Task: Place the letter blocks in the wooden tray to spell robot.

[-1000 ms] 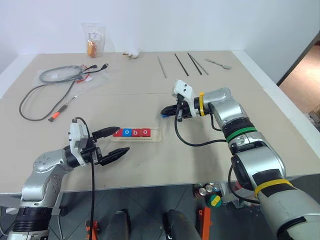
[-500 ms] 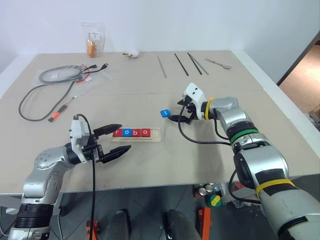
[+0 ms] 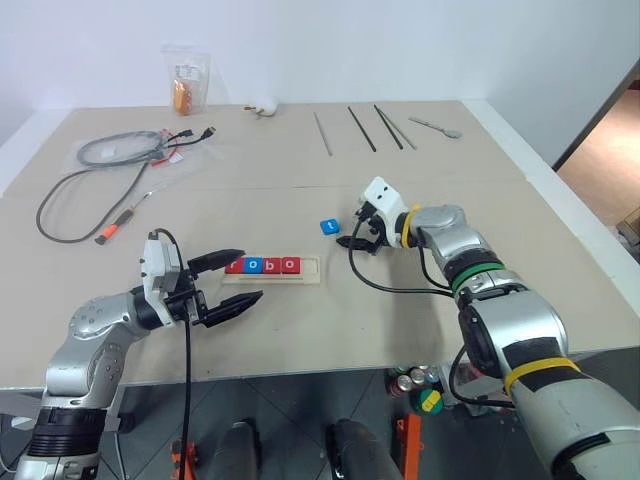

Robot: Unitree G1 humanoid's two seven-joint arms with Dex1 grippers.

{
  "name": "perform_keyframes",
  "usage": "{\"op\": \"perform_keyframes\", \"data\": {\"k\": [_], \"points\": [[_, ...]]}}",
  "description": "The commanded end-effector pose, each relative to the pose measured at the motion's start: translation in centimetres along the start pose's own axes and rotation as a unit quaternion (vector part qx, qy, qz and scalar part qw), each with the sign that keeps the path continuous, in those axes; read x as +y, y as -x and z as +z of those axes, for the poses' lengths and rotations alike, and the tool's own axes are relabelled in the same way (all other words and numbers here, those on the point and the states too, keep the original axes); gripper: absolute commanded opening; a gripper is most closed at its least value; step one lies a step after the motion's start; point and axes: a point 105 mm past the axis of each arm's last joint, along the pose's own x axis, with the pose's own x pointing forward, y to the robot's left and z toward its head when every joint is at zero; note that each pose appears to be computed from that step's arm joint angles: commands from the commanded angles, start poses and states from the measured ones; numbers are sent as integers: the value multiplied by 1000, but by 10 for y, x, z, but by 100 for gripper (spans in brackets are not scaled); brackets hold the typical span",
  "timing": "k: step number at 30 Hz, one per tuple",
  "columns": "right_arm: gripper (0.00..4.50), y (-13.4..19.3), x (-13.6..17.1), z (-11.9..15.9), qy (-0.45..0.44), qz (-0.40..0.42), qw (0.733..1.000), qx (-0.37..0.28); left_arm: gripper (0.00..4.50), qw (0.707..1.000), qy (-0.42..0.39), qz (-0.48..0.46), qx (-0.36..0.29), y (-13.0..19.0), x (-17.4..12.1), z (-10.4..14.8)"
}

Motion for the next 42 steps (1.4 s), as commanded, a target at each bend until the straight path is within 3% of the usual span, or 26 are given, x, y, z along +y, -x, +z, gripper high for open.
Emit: {"op": "perform_keyframes", "data": {"k": [1,23,33,42], "points": [[447,1,-6,25,-2,-8,999,-36,450,1000,-19,-3,-11,-2,-3,12],[447,-19,13,13,-64,-4,997,-31,450,998,-14,42,-42,2,5,17],[123,-20,15,-1,-99,-9,995,-18,450,998,-17,43,-44,1,5,17],[116,-6,3,0,-68,-11,998,-17,450,998,-20,43,-44,1,5,17]]}}
